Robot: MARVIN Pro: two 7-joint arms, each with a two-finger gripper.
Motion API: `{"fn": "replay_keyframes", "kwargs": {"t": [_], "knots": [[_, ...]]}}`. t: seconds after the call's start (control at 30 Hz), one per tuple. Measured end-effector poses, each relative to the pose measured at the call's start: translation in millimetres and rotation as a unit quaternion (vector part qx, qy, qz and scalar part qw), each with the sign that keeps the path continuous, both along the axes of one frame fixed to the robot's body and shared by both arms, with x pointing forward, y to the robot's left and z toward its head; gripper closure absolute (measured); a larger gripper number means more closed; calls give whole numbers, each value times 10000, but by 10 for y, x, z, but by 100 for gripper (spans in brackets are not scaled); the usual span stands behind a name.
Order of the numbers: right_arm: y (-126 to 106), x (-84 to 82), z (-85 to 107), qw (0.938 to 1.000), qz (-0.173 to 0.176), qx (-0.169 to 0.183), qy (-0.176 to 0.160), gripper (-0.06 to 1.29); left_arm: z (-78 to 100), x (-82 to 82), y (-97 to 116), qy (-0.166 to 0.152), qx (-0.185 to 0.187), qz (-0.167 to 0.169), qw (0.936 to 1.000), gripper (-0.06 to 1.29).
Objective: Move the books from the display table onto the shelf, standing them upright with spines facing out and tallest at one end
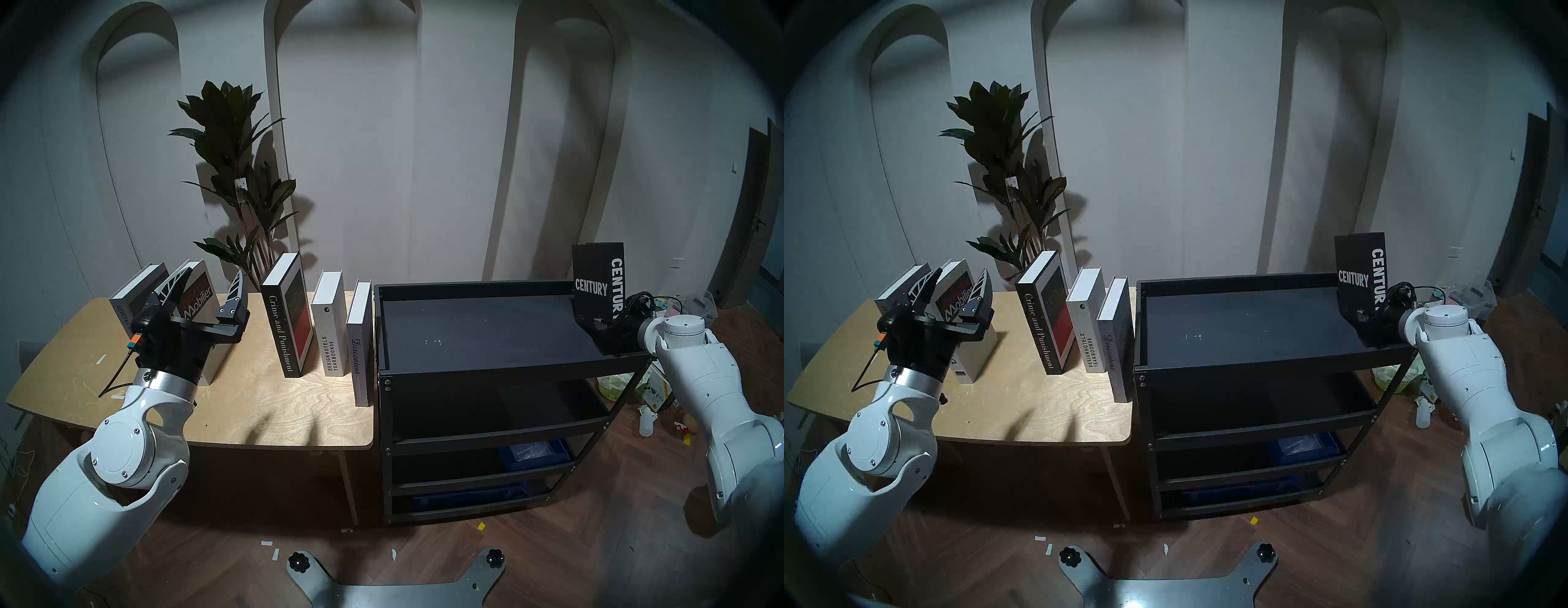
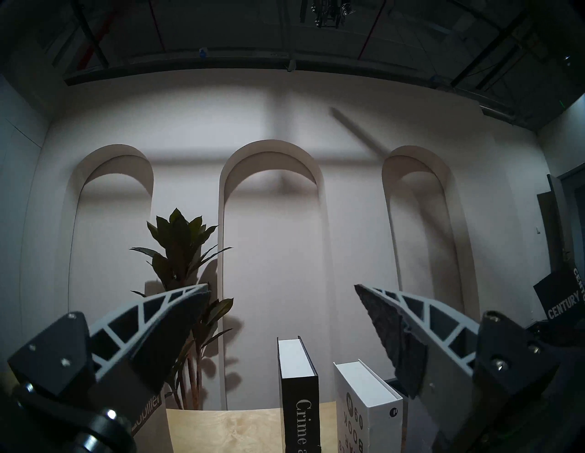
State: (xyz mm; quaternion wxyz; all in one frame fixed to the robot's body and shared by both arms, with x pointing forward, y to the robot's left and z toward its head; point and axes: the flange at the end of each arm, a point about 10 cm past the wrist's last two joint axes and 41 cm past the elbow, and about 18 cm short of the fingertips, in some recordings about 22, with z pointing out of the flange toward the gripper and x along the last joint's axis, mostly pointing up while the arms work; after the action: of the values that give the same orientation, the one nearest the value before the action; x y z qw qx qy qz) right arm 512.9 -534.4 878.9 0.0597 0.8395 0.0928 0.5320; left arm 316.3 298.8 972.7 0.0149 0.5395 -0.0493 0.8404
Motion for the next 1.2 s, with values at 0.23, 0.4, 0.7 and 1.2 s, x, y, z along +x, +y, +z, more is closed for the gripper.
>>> {"fn": "replay_keyframes", "kwargs": {"t": [0.23, 0.4, 0.7, 1.2], "knots": [[-34, 1, -40, 9999, 43, 88, 45, 65, 34, -8, -26, -81, 69, -100, 9999, -2], [-39, -20, -63, 9998, 58, 189, 32, 65, 71, -15, -35, -139, 113, -140, 9997, -2], [-6, -85, -92, 9994, 61, 332, 106, 65, 121, -26, -64, -198, 176, -237, 9994, -2], [5, -165, -94, 9996, -108, 236, 136, 65, 144, -34, -125, -206, 223, -382, 9988, -2]]}}
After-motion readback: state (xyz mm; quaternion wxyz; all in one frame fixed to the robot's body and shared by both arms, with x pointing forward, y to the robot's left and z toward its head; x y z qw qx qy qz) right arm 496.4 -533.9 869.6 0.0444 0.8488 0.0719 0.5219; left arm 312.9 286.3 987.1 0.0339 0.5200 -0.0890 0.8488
